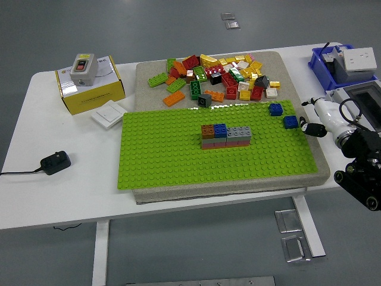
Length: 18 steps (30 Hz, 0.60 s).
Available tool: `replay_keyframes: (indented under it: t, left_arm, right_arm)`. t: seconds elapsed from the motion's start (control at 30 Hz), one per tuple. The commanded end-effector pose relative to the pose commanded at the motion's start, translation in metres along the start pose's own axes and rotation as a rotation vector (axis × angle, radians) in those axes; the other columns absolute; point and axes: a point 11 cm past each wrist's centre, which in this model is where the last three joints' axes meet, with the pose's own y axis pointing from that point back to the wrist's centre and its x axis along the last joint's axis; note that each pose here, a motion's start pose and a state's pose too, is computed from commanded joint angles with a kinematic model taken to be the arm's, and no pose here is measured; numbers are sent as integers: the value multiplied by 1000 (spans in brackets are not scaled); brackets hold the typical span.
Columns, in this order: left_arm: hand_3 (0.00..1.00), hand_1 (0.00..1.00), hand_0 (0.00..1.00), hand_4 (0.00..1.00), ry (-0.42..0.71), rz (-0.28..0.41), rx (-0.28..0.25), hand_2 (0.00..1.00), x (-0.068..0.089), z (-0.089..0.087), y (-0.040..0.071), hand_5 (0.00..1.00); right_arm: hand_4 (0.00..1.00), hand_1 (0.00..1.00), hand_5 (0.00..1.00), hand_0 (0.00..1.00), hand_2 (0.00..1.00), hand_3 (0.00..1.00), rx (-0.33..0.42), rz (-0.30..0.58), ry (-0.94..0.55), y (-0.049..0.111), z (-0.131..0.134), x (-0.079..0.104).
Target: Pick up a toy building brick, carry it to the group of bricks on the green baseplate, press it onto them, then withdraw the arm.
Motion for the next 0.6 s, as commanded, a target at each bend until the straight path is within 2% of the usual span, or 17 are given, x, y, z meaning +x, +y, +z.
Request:
replay_keyframes:
  t: [0.2, 0.6]
  left_arm:
    - [601, 659, 662, 185, 0, -2, -5, 580, -1, 2, 0, 686]
    - [602, 659, 662, 186, 1, -1, -8, 580, 0, 4, 0, 686]
  right_arm:
    - [493, 835, 326, 750, 885, 800, 34, -43, 37, -1, -12, -11]
    - [493, 836, 326, 756, 889, 801, 26, -53, 39, -2, -9, -10]
